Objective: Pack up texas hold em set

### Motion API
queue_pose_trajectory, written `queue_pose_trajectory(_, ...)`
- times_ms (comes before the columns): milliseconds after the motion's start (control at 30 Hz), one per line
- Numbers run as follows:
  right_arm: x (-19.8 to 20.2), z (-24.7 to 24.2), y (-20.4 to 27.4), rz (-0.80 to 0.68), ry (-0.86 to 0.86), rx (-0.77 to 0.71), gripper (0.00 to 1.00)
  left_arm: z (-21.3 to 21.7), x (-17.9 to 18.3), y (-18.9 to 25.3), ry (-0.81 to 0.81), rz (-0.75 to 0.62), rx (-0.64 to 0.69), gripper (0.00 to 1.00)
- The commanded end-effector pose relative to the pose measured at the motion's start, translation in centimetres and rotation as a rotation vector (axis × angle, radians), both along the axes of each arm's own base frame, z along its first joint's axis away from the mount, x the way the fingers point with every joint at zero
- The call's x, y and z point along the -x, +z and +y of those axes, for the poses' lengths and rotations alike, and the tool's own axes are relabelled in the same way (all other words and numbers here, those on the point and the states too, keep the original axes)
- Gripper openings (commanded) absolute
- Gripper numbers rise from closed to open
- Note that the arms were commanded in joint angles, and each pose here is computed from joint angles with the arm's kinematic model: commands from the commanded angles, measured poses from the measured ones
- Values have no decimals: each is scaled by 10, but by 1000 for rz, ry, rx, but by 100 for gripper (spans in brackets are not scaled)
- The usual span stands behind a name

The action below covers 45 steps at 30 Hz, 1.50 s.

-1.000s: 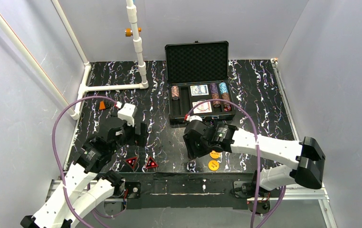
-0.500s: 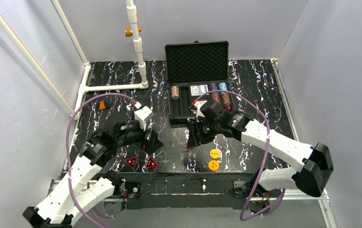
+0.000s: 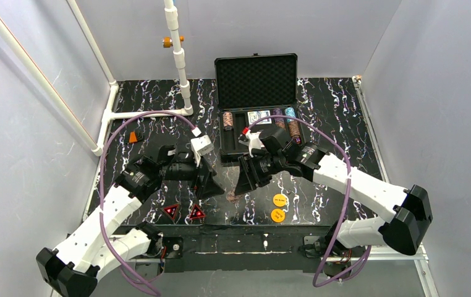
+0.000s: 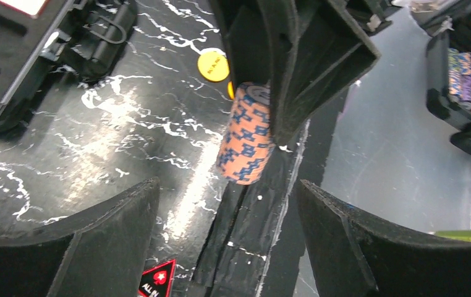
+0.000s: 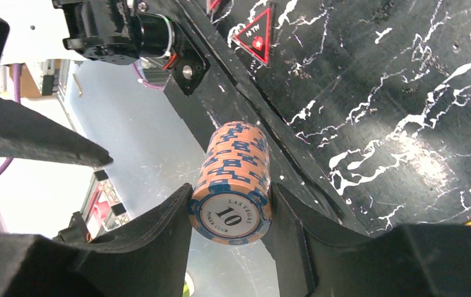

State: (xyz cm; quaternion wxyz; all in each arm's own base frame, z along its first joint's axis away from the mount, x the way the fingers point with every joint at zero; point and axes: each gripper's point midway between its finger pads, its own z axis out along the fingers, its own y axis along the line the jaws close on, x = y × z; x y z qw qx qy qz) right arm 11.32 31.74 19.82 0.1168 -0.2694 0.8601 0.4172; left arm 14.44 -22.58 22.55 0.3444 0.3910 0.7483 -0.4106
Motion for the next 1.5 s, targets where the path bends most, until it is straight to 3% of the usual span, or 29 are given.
queue_pose_trajectory(0,-2,23,49,-54,74,-173,1,-13,18,21,-124,13,66,79)
queue_pose_trajectory(500,4,34,67,-23,133,-247,1,-25,24,17,-193,47,48,67)
queue_pose_trajectory(933,5,42,83,-2,150,-289,1,-31,31,13,-235,60,37,64)
queue_pose_trajectory(1467,2,50,87,47,147,-308,1,-27,29,9,-204,37,7,45)
